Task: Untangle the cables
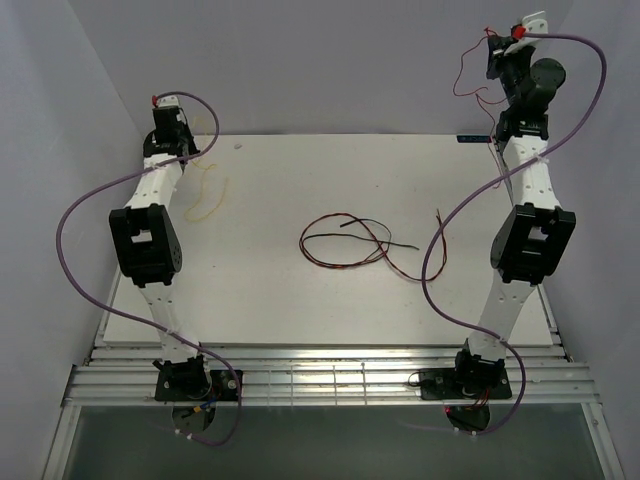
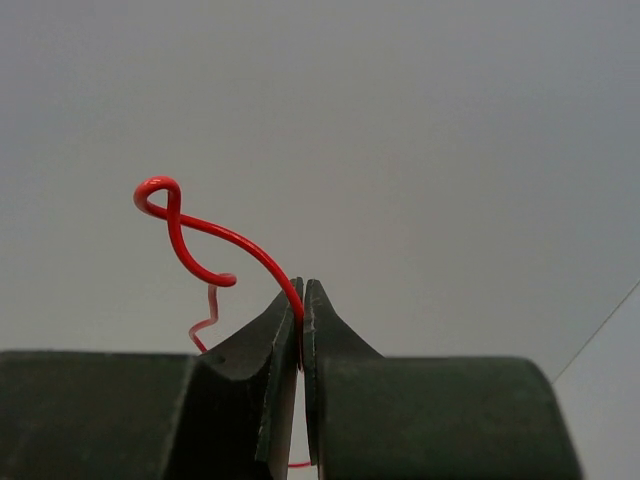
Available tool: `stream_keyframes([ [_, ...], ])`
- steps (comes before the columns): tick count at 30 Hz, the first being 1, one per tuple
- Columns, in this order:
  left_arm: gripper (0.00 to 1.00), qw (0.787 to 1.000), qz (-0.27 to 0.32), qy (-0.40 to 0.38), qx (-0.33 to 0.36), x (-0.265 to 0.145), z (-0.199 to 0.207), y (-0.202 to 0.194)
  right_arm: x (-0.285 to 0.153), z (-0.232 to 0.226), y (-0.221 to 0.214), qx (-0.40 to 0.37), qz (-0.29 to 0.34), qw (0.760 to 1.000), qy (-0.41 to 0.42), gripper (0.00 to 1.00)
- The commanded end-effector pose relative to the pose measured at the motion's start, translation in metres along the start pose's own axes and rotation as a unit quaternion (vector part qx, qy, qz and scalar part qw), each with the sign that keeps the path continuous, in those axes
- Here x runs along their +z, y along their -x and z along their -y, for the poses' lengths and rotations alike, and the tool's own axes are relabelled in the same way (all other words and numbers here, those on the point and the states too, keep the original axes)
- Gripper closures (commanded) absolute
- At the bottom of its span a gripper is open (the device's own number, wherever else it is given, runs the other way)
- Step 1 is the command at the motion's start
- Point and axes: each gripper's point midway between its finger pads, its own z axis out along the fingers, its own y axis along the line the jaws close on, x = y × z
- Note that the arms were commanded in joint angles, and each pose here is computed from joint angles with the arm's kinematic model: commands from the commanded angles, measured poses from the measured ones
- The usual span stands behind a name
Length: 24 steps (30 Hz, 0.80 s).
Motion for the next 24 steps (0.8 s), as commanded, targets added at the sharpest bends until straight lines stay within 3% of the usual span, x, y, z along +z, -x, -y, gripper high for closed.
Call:
stream_keyframes([
  [1, 1.00, 0.998, -0.060, -0.027, -0.006, 0.006, 0.010, -0.034, -0.004, -0.009, -0.023, -0.006, 0.001, 1.000, 0.005, 0.92],
  [6, 0.98, 0.994, -0.104, -0.031, -0.026, 0.011, 0.012, -0.071, -0.033, -0.027, -0.104, 0.025, -0.073, 0.997, -0.006, 0.92],
  [11, 0.95, 0.989, -0.137, -0.033, -0.040, 0.009, 0.014, -0.100, -0.054, -0.038, -0.157, 0.072, -0.124, 0.989, -0.023, 0.92],
  [15, 0.64, 0.987, -0.153, -0.032, -0.041, 0.007, 0.013, -0.110, -0.066, -0.040, -0.199, 0.097, -0.181, 0.977, -0.050, 0.92],
  [16, 0.52, 0.986, -0.155, -0.033, -0.041, 0.006, 0.014, -0.111, -0.065, -0.037, -0.202, 0.101, -0.189, 0.975, -0.058, 0.92],
  [20, 0.37, 0.987, -0.151, -0.046, -0.042, 0.000, 0.017, -0.104, -0.079, -0.030, -0.240, 0.126, -0.252, 0.953, -0.107, 0.88],
  [24, 0.23, 0.987, -0.132, -0.082, -0.046, -0.015, 0.029, -0.081, -0.091, -0.039, -0.263, 0.146, -0.312, 0.933, -0.101, 0.74],
])
